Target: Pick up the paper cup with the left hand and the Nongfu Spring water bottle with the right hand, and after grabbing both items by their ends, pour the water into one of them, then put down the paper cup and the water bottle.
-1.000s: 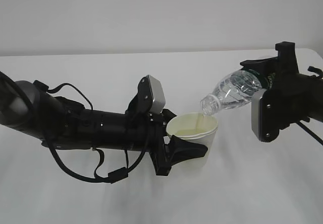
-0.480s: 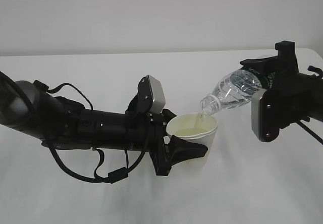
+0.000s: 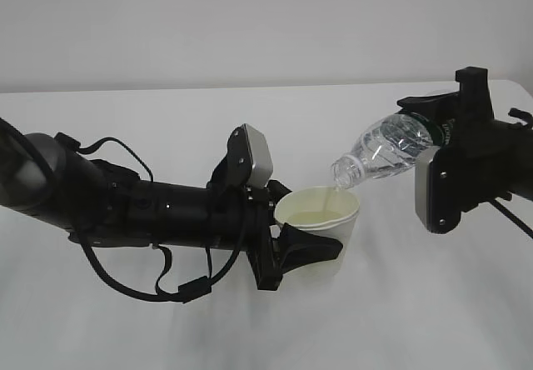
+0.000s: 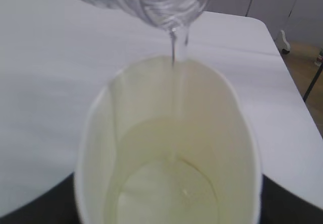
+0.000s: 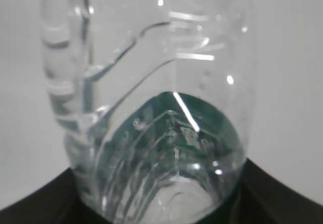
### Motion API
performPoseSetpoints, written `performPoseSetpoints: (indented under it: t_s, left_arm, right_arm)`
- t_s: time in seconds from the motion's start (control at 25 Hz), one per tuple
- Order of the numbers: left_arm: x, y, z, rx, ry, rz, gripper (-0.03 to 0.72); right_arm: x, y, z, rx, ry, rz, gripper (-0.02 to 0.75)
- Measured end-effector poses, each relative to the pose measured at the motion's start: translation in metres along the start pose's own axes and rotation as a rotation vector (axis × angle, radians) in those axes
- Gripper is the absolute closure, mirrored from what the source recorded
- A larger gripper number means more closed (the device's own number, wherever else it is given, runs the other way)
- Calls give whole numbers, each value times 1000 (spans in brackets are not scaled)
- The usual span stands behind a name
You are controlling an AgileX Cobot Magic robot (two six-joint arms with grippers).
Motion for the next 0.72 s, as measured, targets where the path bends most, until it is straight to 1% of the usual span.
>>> performPoseSetpoints:
  t_s: [0.72]
  left_arm:
    - [0, 0, 0, 0, 0, 0, 274]
  right_arm:
    - [0, 0, 0, 0, 0, -2, 293]
Point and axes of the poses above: a point on each arm's last joint axis where the gripper is mounted, y pointing back along that axis away from the gripper, x along the wrist's bending axis when the last joint is at zero, z = x × y, the point moved 9 cm from there along -y, pointing out along that axis toward the gripper, and after that the axes turned 10 degrees about -y, right-handed, at the moved point
